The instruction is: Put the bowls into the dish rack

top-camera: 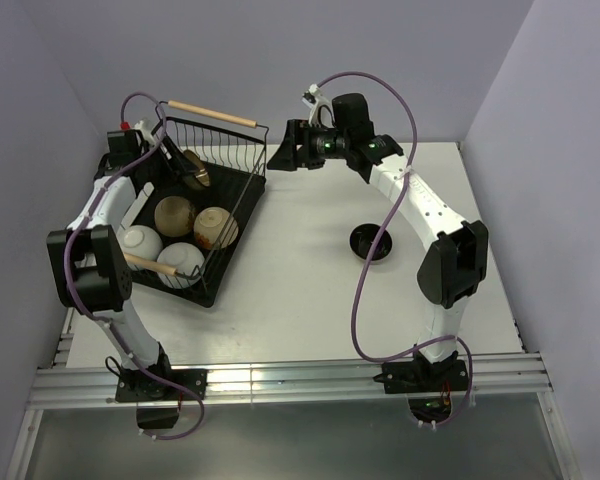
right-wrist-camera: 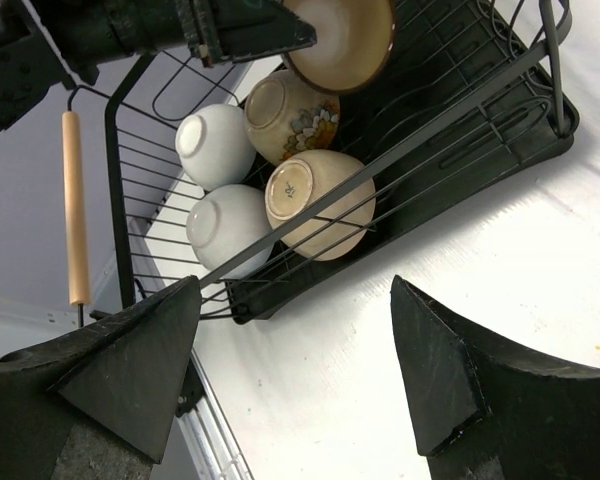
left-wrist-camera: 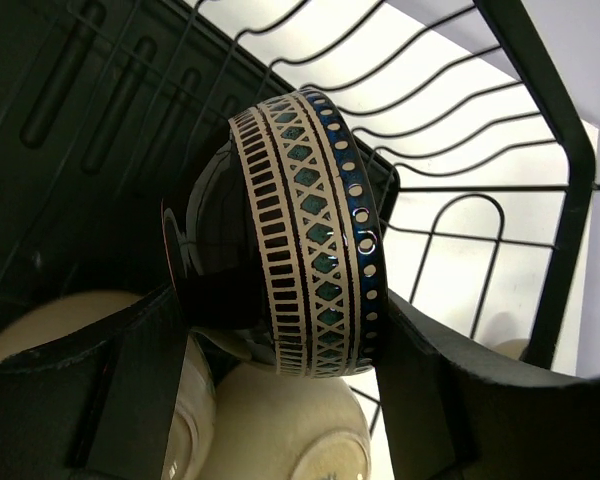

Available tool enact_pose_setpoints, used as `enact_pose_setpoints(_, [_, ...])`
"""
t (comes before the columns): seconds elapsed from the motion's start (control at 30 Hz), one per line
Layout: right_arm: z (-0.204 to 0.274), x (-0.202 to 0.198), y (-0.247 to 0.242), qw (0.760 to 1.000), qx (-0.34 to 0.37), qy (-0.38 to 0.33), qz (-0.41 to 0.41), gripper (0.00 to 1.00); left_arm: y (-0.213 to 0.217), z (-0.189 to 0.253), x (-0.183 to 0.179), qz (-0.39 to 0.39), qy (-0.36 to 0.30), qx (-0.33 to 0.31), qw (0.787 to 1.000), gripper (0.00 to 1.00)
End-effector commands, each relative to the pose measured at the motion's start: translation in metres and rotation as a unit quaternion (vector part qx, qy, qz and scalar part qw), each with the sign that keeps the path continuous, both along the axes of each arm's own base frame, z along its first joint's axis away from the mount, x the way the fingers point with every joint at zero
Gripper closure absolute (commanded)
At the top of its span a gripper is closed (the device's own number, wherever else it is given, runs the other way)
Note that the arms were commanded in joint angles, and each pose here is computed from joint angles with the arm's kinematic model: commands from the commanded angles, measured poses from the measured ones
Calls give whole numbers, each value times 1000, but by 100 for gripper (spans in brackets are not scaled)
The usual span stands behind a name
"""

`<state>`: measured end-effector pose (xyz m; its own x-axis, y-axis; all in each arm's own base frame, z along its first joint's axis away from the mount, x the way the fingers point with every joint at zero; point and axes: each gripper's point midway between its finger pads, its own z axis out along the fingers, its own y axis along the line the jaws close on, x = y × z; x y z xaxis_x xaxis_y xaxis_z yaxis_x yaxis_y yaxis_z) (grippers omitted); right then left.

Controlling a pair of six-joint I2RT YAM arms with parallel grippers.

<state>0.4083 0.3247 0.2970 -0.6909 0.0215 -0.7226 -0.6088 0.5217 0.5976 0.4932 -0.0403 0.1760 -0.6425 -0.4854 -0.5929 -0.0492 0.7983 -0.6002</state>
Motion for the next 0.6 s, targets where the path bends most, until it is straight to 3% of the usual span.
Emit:
enact_pose_setpoints(0.0, [30,-2,-5,999,20,-45,2,17,-4,37,22,-34,-62,9,997,100])
enact_pose_setpoints(0.57, [21,2,-8,999,14,-32,3,16,-7,18,29,-70,-45,44,996,100])
